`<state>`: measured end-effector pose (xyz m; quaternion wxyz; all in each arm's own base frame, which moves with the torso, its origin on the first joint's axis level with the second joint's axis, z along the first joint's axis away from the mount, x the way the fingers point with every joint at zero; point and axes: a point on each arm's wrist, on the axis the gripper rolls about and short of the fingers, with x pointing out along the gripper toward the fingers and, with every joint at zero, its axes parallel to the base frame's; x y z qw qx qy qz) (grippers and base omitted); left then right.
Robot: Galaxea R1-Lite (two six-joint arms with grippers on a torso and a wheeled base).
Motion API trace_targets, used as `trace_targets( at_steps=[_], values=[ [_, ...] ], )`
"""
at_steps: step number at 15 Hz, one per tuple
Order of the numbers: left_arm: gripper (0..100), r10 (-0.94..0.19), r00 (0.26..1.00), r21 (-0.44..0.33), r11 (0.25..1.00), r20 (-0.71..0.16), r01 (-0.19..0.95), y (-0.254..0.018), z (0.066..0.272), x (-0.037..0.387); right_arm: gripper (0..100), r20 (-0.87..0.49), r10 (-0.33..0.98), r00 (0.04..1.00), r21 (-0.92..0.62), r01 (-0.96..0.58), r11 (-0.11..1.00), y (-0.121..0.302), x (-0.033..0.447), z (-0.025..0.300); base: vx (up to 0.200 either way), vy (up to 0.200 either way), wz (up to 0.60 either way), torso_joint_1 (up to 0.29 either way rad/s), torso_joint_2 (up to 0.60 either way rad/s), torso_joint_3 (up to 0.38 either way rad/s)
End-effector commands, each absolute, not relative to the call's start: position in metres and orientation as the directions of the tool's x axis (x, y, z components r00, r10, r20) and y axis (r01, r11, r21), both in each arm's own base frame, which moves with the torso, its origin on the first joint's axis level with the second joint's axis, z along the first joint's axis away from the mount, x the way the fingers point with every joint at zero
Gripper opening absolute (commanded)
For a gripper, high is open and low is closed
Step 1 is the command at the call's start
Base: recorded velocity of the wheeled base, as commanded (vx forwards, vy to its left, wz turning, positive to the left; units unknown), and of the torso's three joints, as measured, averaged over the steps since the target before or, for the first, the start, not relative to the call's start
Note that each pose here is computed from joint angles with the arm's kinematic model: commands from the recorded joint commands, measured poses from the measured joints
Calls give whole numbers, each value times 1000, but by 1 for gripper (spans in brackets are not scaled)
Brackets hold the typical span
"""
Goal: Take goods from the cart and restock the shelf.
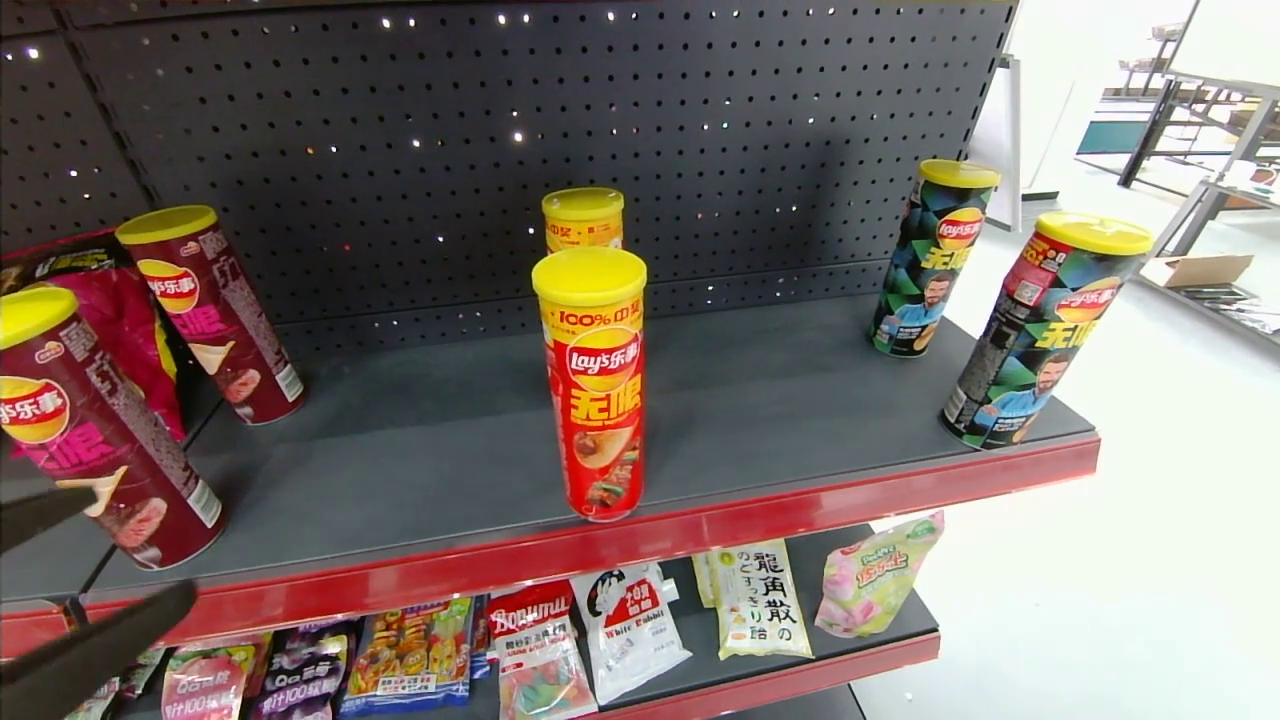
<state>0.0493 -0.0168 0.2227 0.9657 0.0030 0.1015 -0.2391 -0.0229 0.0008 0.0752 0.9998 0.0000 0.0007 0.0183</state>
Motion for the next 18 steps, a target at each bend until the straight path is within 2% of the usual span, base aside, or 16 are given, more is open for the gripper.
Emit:
trace_targets(
  at_steps=[1,3,7,8,16,18],
  values=[
    [100,-406,912,-22,914,-63,406,-2,169,-26,100,-3,37,999,0,-37,999,1,-23,75,0,0,0,0,0,0],
    [100,-397,917,-13,918,-37,397,-1,150,-35,100,-3,37,999,0,-37,999,1,-23,75,0,0,0,0,0,0],
    [100,-267,963,-9,964,-47,266,3,129,-36,100,-3,38,999,-6,-38,999,1,-23,75,0,0,0,0,0,0],
    [100,-264,963,-9,965,-50,263,3,127,-36,100,-3,37,999,-8,-37,999,1,-23,75,0,0,0,0,0,0],
    [100,-250,967,-8,968,-50,250,3,126,-35,100,-3,38,999,-6,-38,999,1,-23,75,0,0,600,5,4,2],
    [100,-247,967,-9,969,-53,247,3,125,-35,100,-3,37,999,-1,-37,999,1,-23,75,0,0,0,0,0,0]
  ],
)
